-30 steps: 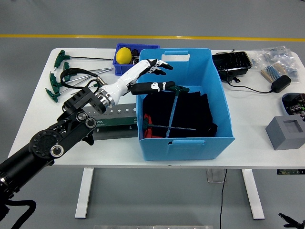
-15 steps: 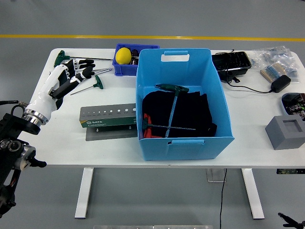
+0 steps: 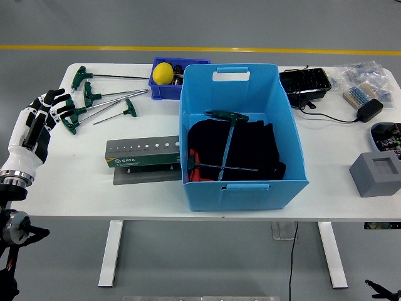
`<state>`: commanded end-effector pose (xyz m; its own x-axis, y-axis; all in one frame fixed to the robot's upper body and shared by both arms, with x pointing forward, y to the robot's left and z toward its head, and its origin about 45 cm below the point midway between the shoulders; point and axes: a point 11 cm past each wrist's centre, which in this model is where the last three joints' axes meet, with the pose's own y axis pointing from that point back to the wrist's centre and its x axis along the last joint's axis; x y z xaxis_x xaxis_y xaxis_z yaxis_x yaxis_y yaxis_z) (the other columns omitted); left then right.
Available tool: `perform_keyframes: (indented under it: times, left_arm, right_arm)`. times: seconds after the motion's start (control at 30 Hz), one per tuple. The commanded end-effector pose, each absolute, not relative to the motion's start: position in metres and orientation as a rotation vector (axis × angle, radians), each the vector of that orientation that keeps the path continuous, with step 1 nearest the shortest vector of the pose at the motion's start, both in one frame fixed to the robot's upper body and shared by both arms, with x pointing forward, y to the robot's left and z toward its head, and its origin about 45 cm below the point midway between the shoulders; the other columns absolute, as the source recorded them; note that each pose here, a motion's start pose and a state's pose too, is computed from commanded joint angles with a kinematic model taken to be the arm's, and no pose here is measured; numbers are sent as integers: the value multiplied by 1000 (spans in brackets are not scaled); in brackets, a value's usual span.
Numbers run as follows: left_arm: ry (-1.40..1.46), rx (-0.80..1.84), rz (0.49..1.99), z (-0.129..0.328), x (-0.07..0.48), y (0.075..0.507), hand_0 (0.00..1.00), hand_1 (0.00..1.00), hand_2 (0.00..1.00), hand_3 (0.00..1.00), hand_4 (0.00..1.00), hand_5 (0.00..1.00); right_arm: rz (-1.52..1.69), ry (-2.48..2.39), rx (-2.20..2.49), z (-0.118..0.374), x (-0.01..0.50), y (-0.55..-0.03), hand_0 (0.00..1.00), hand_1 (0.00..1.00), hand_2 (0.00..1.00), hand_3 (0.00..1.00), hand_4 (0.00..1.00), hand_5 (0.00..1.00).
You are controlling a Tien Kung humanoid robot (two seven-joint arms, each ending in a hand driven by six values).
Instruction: Lift tool from toolbox,place it in box,lift tool from toolbox,place it in box
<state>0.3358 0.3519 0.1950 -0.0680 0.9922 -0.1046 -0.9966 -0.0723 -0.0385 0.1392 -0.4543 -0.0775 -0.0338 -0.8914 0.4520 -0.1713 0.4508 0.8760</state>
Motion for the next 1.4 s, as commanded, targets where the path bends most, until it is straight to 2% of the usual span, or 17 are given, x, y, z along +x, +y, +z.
perform_keyframes:
  times: [0.5, 0.53, 0.7, 0.73, 0.9, 0.93, 1.1, 1.13, 1.3, 1.33, 1.4]
  left_arm:
    - [8, -208, 1658, 213, 345, 350, 656, 646, 730, 701, 950, 793]
    - [7, -213, 1661, 214, 345, 350, 662, 669, 775, 718, 947, 798]
    - [17, -240, 1700, 212, 343, 353, 662, 669, 775, 718, 947, 798]
    - [19, -246, 1713, 211, 342, 355, 750, 779, 874, 783, 950, 802]
    - [24, -264, 1719, 210, 339, 360, 750, 779, 874, 783, 950, 802]
    - [24, -267, 1714, 210, 339, 360, 802, 831, 923, 806, 978, 844]
    - [8, -284, 1709, 215, 341, 360, 802, 831, 923, 806, 978, 844]
    - [-1, -282, 1713, 216, 341, 360, 980, 998, 998, 885, 998, 977]
    - [2, -281, 1743, 215, 340, 364, 980, 998, 998, 885, 998, 977]
    - [6, -282, 1748, 214, 339, 365, 998, 998, 998, 965, 998, 998]
    - [5, -279, 1752, 214, 339, 366, 998, 998, 998, 965, 998, 998]
  right_arm:
    - [-762, -1507, 976, -79, 136, -453, 634, 624, 686, 559, 806, 667]
    - [-762, -1504, 977, -79, 135, -453, 634, 624, 685, 559, 805, 669]
    - [-761, -1498, 988, -80, 137, -451, 634, 624, 685, 559, 805, 669]
    - [-760, -1498, 991, -80, 138, -450, 636, 624, 686, 560, 805, 668]
    - [-760, -1511, 997, -79, 141, -450, 636, 624, 686, 560, 805, 668]
    - [-759, -1512, 998, -79, 142, -450, 635, 623, 686, 559, 805, 668]
    - [-757, -1520, 1005, -78, 145, -449, 635, 623, 686, 559, 805, 668]
    - [-757, -1522, 1006, -78, 146, -449, 635, 621, 687, 560, 805, 668]
    - [-761, -1525, 1008, -78, 147, -448, 635, 621, 687, 560, 805, 668]
    - [-763, -1526, 1008, -78, 147, -448, 634, 621, 687, 560, 805, 670]
    - [-765, -1527, 1008, -78, 147, -447, 634, 621, 687, 560, 805, 670]
